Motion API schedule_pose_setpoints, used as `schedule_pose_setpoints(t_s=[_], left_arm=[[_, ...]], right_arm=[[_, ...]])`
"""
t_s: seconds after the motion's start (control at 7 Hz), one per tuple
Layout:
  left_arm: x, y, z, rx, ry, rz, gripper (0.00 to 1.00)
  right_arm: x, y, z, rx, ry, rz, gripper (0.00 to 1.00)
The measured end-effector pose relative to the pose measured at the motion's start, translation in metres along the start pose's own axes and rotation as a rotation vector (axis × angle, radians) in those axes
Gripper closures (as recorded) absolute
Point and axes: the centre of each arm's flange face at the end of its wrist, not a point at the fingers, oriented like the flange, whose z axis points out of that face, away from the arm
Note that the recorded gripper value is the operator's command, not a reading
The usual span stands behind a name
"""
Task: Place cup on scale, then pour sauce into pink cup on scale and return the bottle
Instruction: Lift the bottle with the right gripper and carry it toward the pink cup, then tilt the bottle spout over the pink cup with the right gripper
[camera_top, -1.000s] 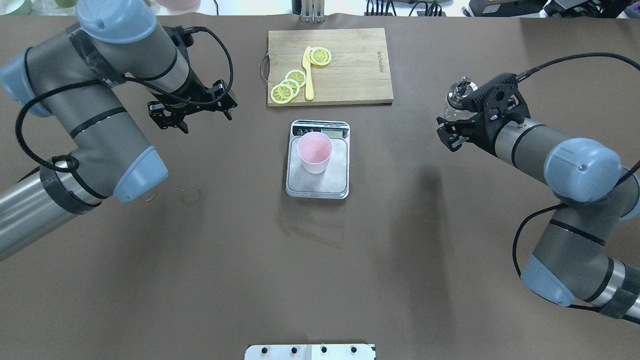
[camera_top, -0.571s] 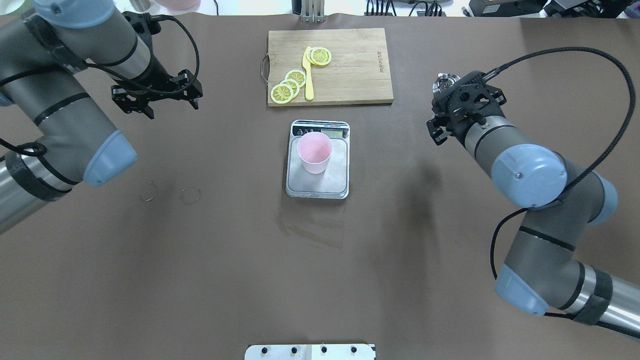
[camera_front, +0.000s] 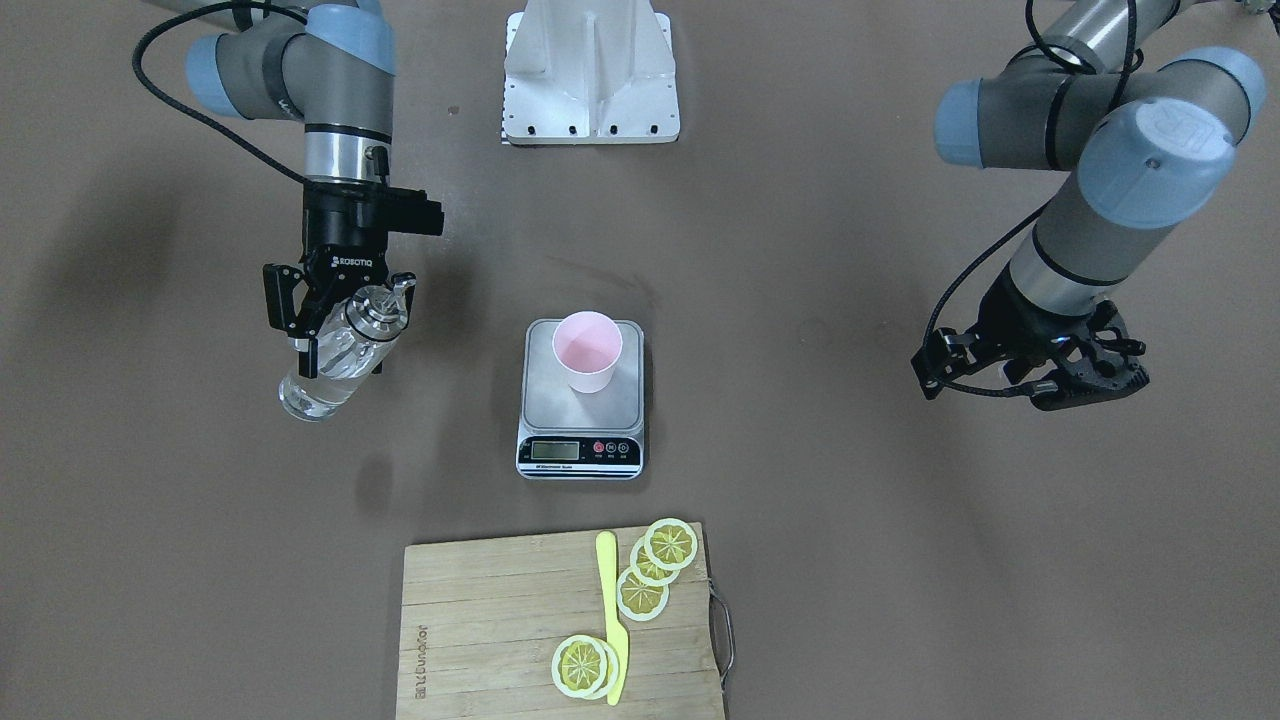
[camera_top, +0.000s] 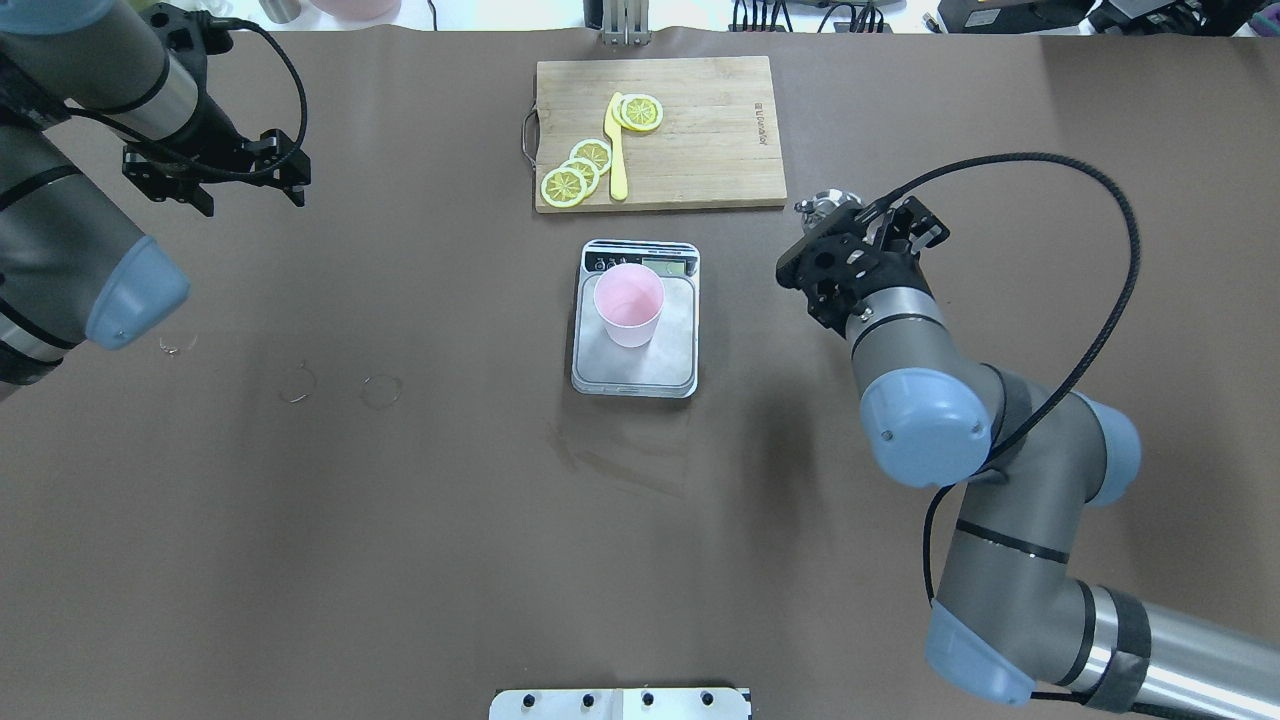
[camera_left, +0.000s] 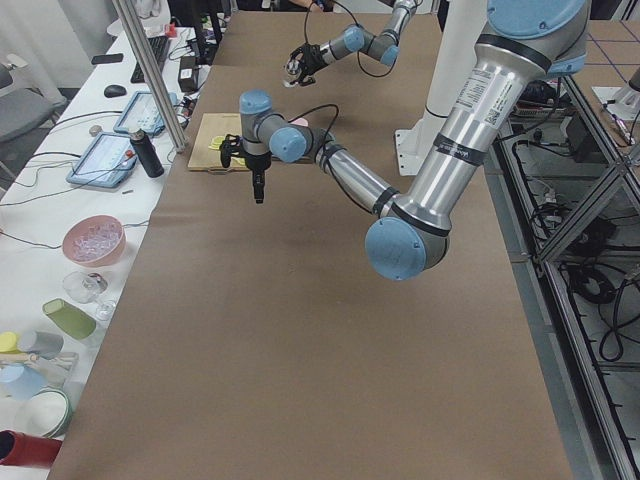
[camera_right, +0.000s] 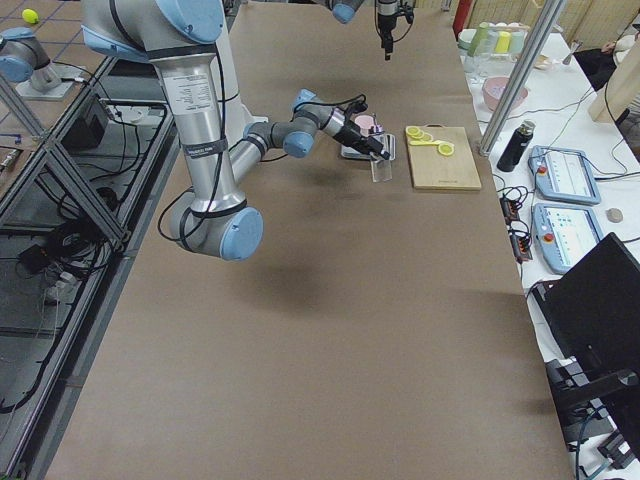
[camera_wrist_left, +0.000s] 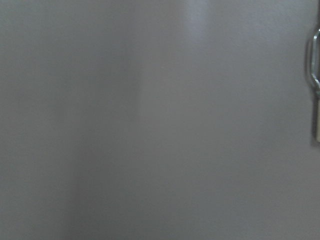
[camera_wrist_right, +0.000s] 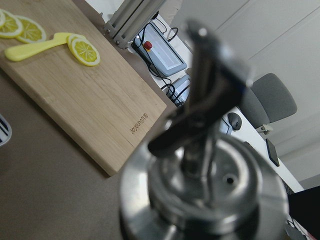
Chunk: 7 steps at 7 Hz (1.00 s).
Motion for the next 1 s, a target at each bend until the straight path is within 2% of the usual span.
schedule_pose_setpoints(t_s=[0.14,0.43,0.71,1.0], left_arm=[[-0.006,-0.002,0.004,-0.003,-0.009,0.006,0.01],[-0.019,-0.010,0.011,-0.007,-0.031,0.017,0.01],[-0.036,-0.023,0.016,-0.010,-0.053,0.026,0.01],[-0.042,-0.027,0.020,-0.014,-0.063,0.027,0.01]], right_arm=[[-0.011,0.001,-0.004,0.002,0.042,-0.092,1.00],[-0.033,-0.007,-0.013,-0.011,0.109,-0.211,1.00],[-0.059,-0.013,-0.015,-0.025,0.167,-0.297,1.00],[-0.083,-0.013,0.000,-0.042,0.215,-0.359,1.00]])
